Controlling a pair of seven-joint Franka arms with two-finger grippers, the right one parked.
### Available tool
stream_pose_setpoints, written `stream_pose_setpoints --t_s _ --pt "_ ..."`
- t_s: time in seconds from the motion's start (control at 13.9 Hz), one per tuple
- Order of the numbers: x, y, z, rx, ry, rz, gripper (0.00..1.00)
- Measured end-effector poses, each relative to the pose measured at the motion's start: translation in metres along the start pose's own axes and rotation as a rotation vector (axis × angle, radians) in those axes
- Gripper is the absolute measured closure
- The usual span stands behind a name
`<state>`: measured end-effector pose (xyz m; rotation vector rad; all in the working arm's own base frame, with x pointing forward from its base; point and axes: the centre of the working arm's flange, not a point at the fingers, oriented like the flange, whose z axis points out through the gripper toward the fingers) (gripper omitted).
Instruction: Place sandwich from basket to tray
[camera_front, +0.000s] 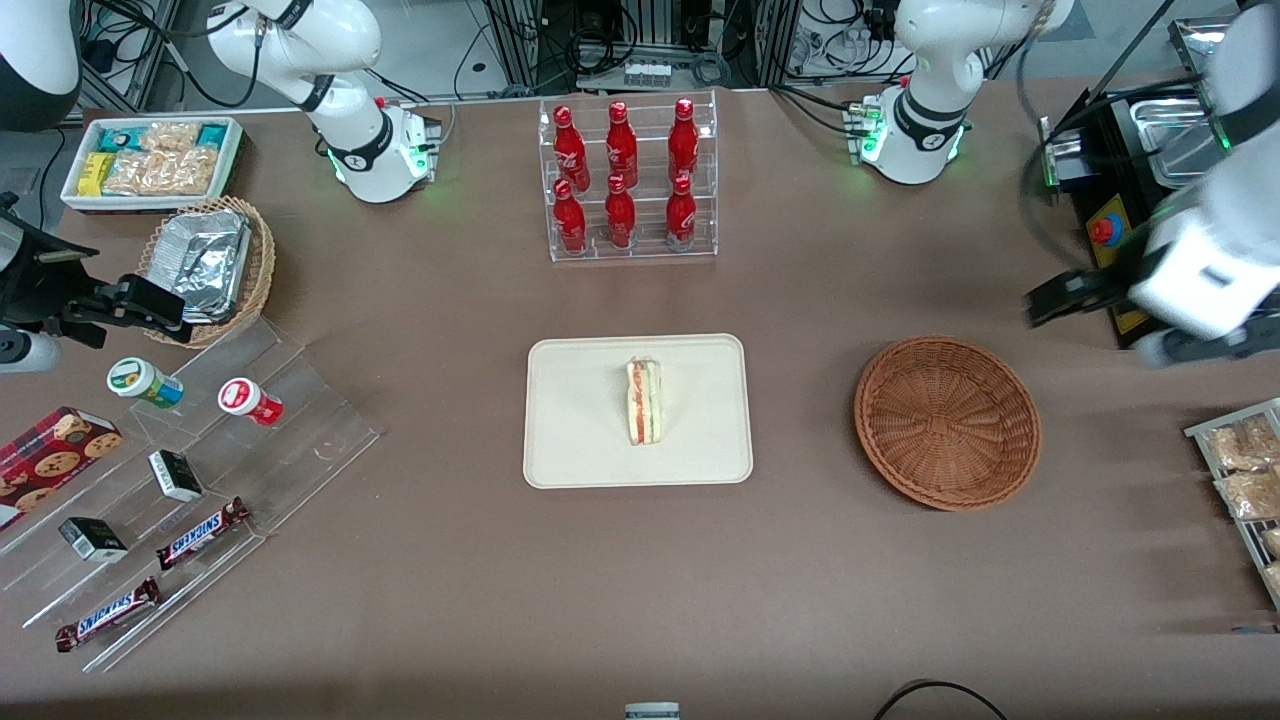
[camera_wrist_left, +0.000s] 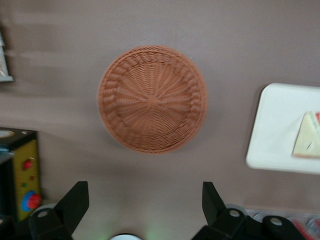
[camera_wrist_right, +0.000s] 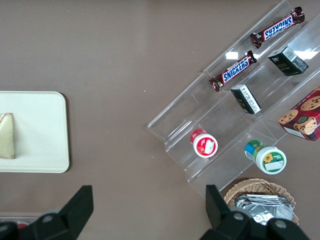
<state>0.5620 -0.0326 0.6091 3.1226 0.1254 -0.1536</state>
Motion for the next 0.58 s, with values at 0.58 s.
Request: stream_pose_setpoints --t_s 0.58 --pt "-0.043 -0.009 0.005 0.004 0.015 0.113 0.0"
